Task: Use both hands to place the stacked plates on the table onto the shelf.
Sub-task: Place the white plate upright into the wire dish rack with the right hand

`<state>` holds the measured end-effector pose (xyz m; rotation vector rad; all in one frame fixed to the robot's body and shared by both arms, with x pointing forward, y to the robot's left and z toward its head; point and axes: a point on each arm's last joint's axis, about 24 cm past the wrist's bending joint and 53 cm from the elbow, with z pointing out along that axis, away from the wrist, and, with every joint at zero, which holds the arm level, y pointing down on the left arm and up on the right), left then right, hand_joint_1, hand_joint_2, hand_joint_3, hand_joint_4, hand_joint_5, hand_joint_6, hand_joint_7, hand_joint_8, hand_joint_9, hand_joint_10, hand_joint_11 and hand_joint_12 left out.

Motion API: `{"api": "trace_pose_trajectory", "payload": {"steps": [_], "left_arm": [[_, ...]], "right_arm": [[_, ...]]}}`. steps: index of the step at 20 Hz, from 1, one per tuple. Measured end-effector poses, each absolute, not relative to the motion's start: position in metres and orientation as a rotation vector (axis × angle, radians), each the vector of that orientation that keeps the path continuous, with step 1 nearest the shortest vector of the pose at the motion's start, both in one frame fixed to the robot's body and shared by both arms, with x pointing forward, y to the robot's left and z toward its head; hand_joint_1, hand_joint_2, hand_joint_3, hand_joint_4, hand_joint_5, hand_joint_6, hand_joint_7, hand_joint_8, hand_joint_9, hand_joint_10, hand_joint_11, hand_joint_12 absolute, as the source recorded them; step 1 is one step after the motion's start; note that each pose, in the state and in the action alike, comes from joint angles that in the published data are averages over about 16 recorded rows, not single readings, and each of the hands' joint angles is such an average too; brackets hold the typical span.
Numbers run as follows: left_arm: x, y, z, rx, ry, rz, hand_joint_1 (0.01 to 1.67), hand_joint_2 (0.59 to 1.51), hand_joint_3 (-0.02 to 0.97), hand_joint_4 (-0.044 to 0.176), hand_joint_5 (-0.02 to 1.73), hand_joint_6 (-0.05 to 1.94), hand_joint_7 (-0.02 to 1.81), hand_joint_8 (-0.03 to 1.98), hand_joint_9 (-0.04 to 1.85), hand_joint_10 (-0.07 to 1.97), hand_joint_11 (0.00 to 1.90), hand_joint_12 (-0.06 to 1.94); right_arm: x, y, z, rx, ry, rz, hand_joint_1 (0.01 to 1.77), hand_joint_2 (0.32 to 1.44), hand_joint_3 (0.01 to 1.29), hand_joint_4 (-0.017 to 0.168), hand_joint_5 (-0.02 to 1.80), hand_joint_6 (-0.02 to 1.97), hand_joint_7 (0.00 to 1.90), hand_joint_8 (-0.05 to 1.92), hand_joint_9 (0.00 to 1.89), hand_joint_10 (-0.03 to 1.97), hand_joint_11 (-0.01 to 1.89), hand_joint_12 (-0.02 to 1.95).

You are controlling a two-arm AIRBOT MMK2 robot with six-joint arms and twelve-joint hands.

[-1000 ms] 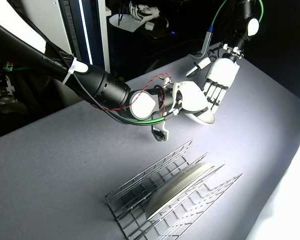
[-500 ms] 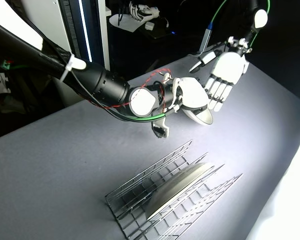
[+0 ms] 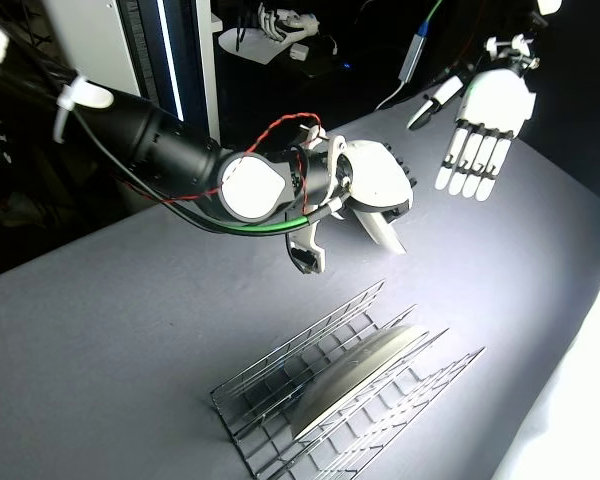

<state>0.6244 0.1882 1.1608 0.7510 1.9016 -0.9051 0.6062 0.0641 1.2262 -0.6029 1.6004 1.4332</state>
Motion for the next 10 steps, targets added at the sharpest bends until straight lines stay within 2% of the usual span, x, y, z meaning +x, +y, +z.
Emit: {"api": "trace_pose_trajectory", "payload": {"steps": [10], "left_arm": [[0.616, 0.198, 1.168, 0.790, 1.883, -0.851, 0.01, 1.113, 0.019, -0.003, 0.02, 0.02, 0.01, 0.01, 0.02, -0.06, 0.01, 0.01]], "right_arm": [[0.628, 0.043, 1.293, -0.394, 1.507, 1.520, 1.38, 1.01, 0.01, -0.002, 0.87, 1.11, 0.97, 0.96, 0.89, 1.27, 0.73, 1.48]]}}
